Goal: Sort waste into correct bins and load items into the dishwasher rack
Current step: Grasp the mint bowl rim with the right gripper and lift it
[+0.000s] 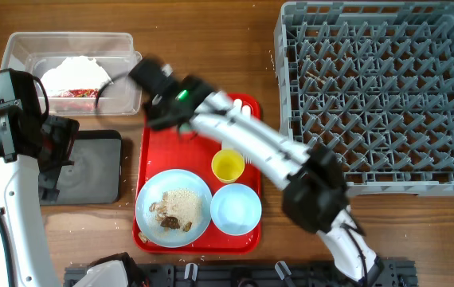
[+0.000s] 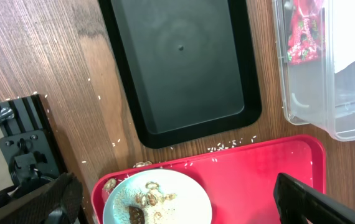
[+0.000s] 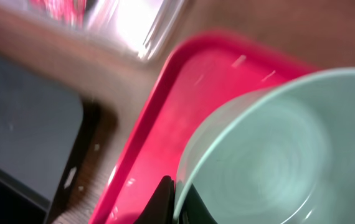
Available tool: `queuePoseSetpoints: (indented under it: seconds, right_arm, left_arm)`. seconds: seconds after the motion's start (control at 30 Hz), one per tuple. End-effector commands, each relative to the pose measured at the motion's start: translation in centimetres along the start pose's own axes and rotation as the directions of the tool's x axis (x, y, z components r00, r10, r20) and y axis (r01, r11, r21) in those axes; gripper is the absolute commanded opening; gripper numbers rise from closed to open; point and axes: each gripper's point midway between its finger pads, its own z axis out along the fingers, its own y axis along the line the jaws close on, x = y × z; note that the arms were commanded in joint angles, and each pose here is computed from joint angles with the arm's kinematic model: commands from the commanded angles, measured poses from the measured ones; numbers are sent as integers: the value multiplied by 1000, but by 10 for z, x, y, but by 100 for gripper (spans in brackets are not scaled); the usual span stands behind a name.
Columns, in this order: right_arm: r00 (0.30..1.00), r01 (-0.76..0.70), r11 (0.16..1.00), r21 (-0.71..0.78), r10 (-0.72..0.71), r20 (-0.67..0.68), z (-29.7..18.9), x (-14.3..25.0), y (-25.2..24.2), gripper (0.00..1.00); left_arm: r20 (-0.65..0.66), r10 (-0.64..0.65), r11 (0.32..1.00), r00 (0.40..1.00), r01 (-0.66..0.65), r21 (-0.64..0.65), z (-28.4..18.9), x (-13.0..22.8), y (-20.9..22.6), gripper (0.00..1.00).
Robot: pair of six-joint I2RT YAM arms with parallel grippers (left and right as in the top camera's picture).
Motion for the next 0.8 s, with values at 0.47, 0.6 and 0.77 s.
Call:
queuePoseSetpoints:
  seconds: [0.47,0.6,0.77]
  right_arm:
    - [901,-210,820,-533,373,219,-227,-26,-322,4]
    - [859,-144,719,-680,432,274,-238,-2,-345,4]
    - [827,-81,644,-761,470,309,-228,8,-353,4]
  left_arm:
    - [15,-21,1000,1000,21,-8,0,-3,3,100]
    - [15,-21,1000,1000,21,-8,0,-3,3,100]
    - [15,-21,1000,1000,21,-8,0,-2,3,100]
